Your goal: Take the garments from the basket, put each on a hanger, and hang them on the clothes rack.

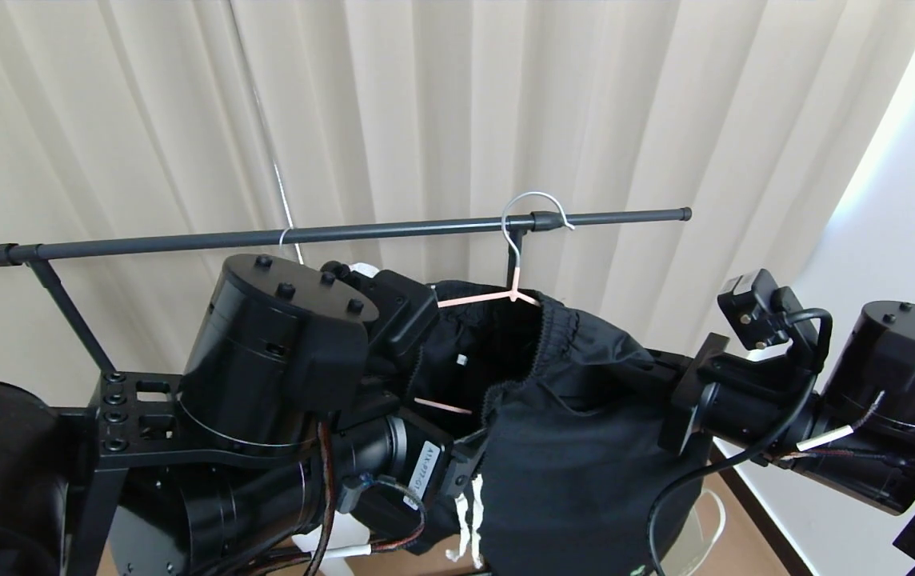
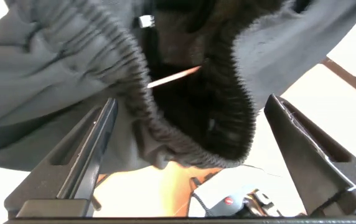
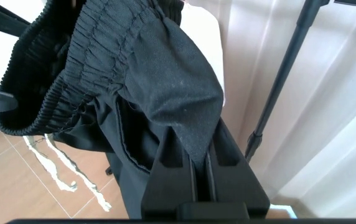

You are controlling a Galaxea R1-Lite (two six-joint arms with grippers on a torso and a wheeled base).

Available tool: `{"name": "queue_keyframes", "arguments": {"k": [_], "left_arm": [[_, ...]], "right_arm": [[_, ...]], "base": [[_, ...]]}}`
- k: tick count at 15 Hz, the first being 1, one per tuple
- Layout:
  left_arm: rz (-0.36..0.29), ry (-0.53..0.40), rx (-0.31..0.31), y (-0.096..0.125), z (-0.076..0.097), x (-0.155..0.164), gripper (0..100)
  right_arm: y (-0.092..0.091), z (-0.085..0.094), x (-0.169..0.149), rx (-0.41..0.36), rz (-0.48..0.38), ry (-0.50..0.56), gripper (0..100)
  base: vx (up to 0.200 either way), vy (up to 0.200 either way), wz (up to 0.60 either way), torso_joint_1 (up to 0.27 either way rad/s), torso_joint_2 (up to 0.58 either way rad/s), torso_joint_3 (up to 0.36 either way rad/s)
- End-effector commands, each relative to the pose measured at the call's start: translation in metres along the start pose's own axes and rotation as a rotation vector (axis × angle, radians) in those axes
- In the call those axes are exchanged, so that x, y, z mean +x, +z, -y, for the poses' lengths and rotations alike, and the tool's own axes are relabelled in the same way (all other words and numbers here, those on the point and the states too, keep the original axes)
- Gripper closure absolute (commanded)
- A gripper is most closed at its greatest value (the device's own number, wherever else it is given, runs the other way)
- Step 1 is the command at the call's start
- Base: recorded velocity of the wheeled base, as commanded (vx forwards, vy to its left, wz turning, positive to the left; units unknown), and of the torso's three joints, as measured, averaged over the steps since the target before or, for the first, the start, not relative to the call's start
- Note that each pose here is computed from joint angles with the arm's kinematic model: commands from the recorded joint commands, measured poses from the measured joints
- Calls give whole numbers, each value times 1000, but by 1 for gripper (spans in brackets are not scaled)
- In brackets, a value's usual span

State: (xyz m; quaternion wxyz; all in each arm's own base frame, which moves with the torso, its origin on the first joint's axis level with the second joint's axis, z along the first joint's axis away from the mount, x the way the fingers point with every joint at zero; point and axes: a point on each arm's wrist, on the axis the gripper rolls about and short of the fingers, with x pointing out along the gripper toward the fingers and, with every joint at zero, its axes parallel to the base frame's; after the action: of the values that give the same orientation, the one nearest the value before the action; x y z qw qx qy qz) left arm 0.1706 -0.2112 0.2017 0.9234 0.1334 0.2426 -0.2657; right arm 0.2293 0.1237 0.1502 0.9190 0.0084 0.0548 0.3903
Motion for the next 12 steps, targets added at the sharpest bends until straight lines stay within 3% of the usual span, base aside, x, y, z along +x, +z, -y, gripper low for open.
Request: {"name": "queue_keyframes", "arguments": {"k": [1,5,9,12], "left_arm": [[8,5,-2,0,-2,-5,0],[33,10,43,-4,-10,-22,0],[98,58,109,5,-36,-40,0],[138,-24,135,11,-53,-47,0]], "right_arm": [[0,0,0,1,-1,1,100],[-1,4,-1,5,-5,12,100],[-2,11,-5,10,-9,42,100],[-5,12,-7,13,-17,59,100]], "base": [[0,0,0,0,0,0],[0,0,0,0,0,0],[0,0,0,0,0,0],[0,0,0,0,0,0]]}}
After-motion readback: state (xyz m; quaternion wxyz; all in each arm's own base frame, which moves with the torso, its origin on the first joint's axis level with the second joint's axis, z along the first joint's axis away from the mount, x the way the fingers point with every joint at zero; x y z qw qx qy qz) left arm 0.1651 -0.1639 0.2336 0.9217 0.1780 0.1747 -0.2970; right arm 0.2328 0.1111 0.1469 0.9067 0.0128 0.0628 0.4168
